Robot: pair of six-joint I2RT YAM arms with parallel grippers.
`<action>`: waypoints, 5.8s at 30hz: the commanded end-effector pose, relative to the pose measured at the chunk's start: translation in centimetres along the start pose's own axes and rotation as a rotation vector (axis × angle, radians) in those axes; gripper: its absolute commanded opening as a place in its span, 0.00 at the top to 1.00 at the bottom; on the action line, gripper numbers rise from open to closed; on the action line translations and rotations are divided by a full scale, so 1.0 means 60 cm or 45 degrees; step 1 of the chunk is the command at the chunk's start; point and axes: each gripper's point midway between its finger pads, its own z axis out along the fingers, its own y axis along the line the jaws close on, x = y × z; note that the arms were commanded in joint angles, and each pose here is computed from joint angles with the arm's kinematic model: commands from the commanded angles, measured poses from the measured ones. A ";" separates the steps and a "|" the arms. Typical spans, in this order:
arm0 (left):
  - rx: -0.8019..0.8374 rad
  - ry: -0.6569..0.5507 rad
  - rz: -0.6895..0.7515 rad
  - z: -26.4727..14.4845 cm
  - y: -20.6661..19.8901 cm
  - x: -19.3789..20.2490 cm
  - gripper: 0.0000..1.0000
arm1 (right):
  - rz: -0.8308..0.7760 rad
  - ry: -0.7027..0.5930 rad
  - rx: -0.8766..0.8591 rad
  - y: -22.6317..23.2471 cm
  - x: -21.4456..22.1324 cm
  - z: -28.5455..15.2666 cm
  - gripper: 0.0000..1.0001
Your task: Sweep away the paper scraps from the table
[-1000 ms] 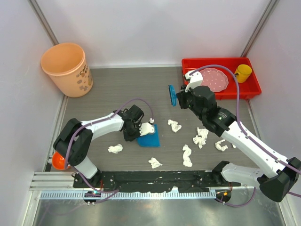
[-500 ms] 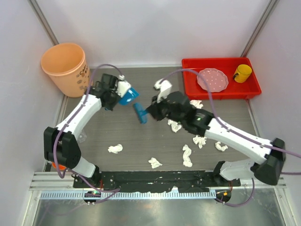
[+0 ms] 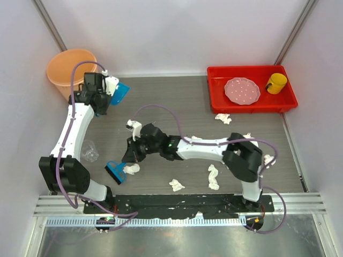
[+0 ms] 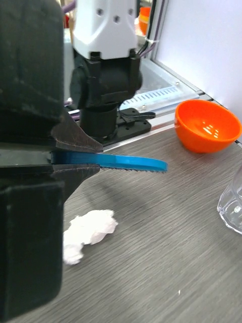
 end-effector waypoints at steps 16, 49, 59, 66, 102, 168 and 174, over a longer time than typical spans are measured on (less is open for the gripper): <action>0.156 -0.023 0.056 -0.027 -0.042 0.016 1.00 | 0.274 -0.104 0.582 -0.228 -0.012 -0.202 0.99; 0.664 0.444 0.953 0.010 -0.372 0.262 1.00 | -0.043 0.107 1.492 -0.350 -0.033 -0.511 0.99; 0.696 0.454 0.963 0.036 -0.424 0.245 1.00 | 0.102 0.005 1.059 -0.289 -0.019 -0.395 0.99; 0.796 0.424 0.894 0.039 -0.460 0.229 1.00 | 0.302 -0.183 0.628 -0.201 -0.039 -0.314 0.99; 0.436 0.017 0.029 0.008 -0.164 0.003 1.00 | 0.011 -0.482 0.976 -0.186 -0.161 -0.457 0.99; -1.515 0.396 0.089 -0.051 0.456 -0.083 1.00 | 0.056 -0.334 0.790 -0.183 -0.084 -0.409 0.99; -1.731 0.473 0.339 -0.053 0.452 -0.078 1.00 | 0.057 -0.332 0.778 -0.182 -0.083 -0.407 0.99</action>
